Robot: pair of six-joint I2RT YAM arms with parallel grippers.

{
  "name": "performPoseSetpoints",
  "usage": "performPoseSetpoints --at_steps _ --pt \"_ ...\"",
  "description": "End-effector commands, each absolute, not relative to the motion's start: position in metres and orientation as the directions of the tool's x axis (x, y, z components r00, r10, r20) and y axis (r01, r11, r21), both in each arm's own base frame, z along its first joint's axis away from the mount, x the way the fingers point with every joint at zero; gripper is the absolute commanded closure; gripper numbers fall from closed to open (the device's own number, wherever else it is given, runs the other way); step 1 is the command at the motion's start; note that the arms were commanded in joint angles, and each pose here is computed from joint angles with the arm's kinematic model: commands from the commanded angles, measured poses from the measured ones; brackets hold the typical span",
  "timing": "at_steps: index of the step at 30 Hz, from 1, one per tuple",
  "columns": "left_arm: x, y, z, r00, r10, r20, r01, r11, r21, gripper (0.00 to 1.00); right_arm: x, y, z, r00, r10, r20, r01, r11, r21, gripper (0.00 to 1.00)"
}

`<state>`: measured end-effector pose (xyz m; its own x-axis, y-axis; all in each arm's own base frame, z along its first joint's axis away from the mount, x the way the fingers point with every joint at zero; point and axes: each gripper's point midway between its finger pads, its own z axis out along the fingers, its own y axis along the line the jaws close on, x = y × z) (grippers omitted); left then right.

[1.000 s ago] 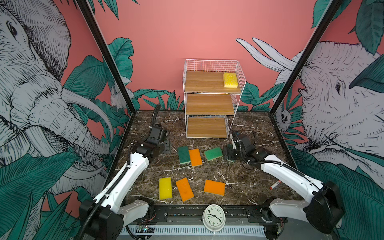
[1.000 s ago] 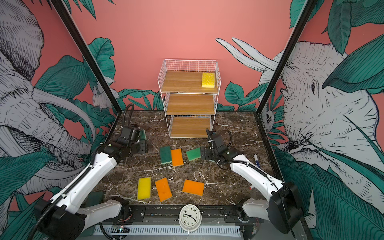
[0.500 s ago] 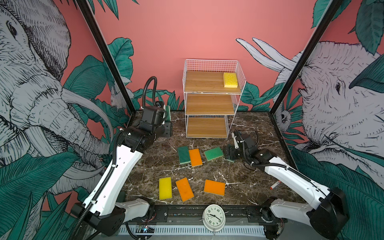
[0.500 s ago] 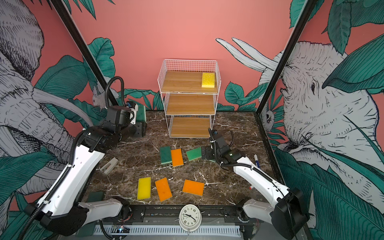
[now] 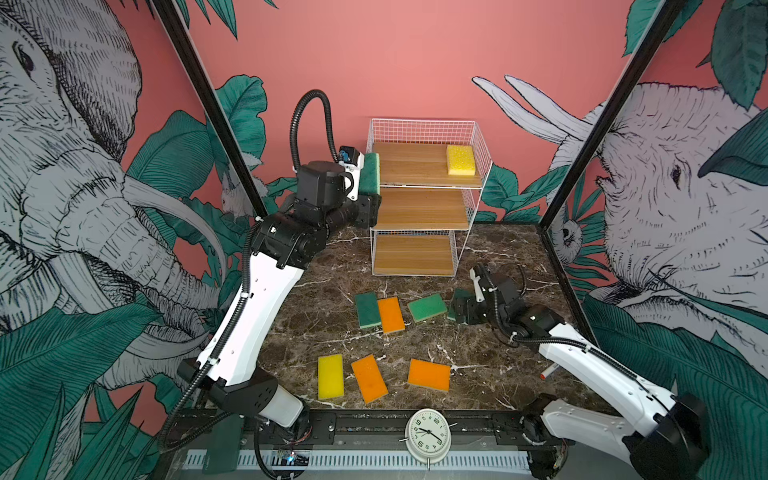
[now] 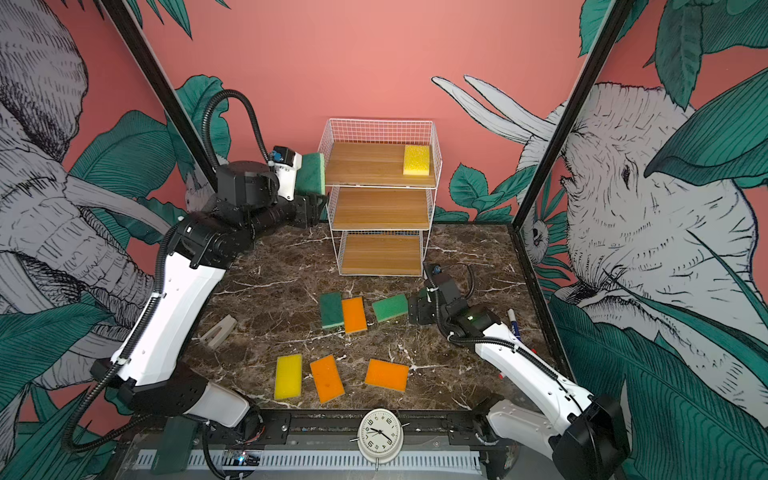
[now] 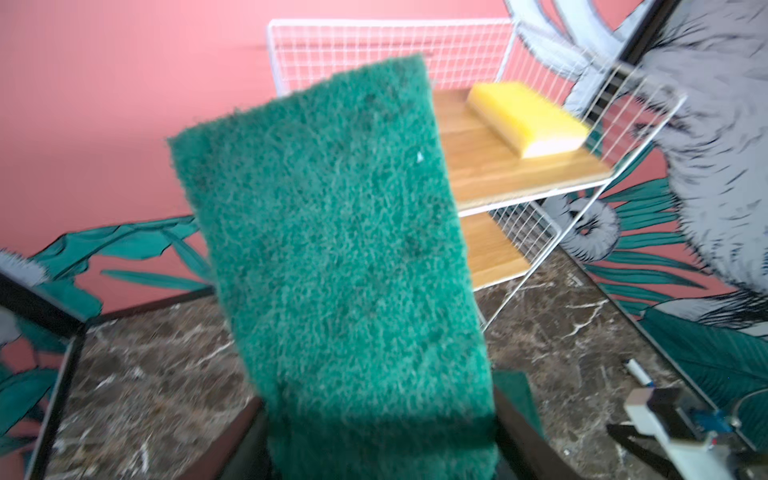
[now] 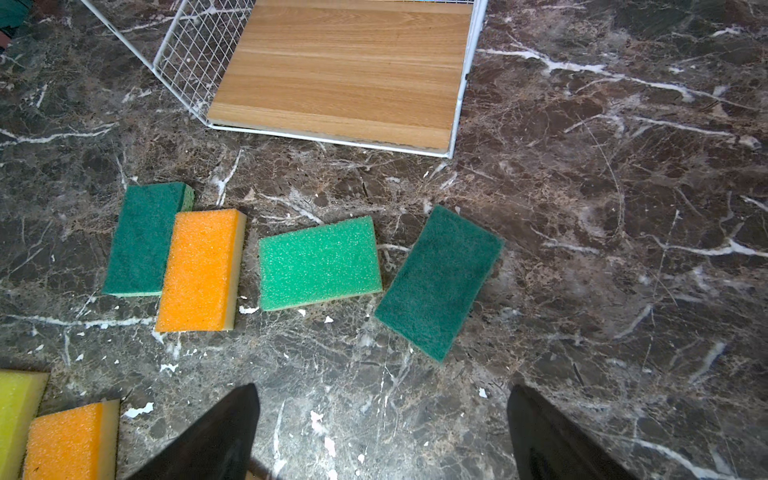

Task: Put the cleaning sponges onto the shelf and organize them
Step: 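Carry the green pad with the left gripper over the top shelf board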

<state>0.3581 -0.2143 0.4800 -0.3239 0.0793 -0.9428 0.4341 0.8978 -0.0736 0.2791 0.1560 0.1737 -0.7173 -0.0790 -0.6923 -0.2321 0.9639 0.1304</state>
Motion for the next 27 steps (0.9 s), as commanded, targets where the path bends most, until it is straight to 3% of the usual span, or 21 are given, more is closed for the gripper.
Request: performPoseSetpoints --at_steps 1,7,15,27 --pt "0.36 -0.239 0.514 -0.199 0.055 -0.978 0.517 0.854 -0.057 0.32 0.278 0.149 0.174 -0.71 -0.076 -0.701 -0.216 0.97 0.114 0.04" --pt "0.383 -0.252 0.54 -0.083 -0.023 -0.996 0.506 0.861 -0.062 0.32 0.274 0.146 0.172 -0.71 -0.083 -0.699 -0.219 0.97 0.107 0.04" --pt "0.423 -0.257 0.54 -0.046 -0.133 -0.99 0.413 0.9 -0.14 0.32 0.271 0.144 0.173 -0.699 -0.061 -0.713 -0.215 0.968 0.129 0.04" --pt "0.455 -0.283 0.519 -0.025 -0.059 -0.998 0.344 0.937 -0.064 0.33 0.27 0.146 0.177 -0.679 -0.037 -0.733 -0.223 0.962 0.158 0.04"
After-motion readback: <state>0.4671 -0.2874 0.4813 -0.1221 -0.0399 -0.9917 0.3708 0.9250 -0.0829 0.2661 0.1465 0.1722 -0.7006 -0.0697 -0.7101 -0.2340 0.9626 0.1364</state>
